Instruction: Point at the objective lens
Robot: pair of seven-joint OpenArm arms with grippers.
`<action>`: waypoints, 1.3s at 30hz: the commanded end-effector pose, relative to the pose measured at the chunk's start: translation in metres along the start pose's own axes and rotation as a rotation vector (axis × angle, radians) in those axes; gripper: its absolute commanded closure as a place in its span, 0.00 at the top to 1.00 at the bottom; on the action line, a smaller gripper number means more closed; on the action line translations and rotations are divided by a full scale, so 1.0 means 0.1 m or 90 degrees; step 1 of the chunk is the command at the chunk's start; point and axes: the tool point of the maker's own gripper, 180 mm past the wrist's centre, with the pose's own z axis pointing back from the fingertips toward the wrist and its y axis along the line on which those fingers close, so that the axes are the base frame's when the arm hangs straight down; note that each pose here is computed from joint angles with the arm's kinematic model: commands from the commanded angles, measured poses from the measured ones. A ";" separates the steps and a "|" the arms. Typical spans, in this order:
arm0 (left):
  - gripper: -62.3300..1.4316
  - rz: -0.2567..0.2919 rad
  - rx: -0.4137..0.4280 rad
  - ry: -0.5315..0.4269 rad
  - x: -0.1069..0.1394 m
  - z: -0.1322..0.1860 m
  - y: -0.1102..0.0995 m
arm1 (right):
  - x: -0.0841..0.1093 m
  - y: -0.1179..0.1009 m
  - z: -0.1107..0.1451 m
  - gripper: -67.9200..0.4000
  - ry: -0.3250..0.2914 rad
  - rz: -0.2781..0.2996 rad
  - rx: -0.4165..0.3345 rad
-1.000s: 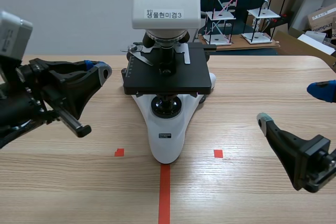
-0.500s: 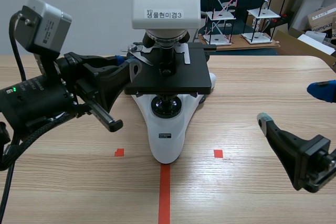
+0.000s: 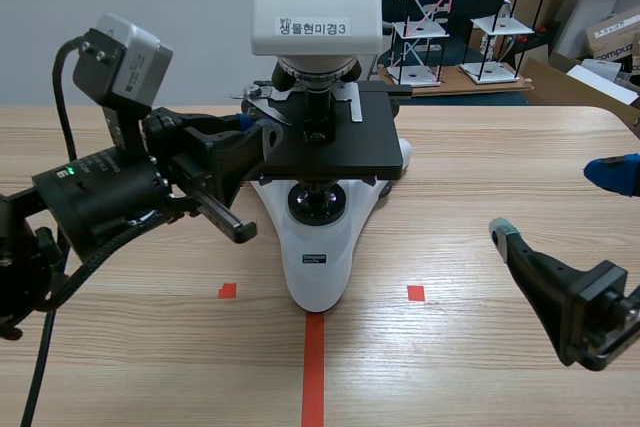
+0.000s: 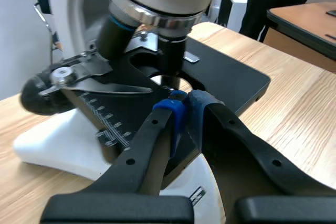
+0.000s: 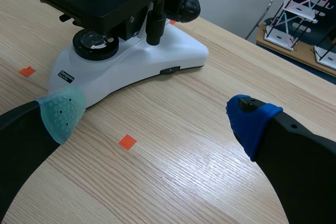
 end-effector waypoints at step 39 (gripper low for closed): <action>0.04 -0.022 -0.017 -0.043 0.23 -0.13 -0.06 | 0.08 -0.03 0.00 0.87 -0.017 0.005 -0.002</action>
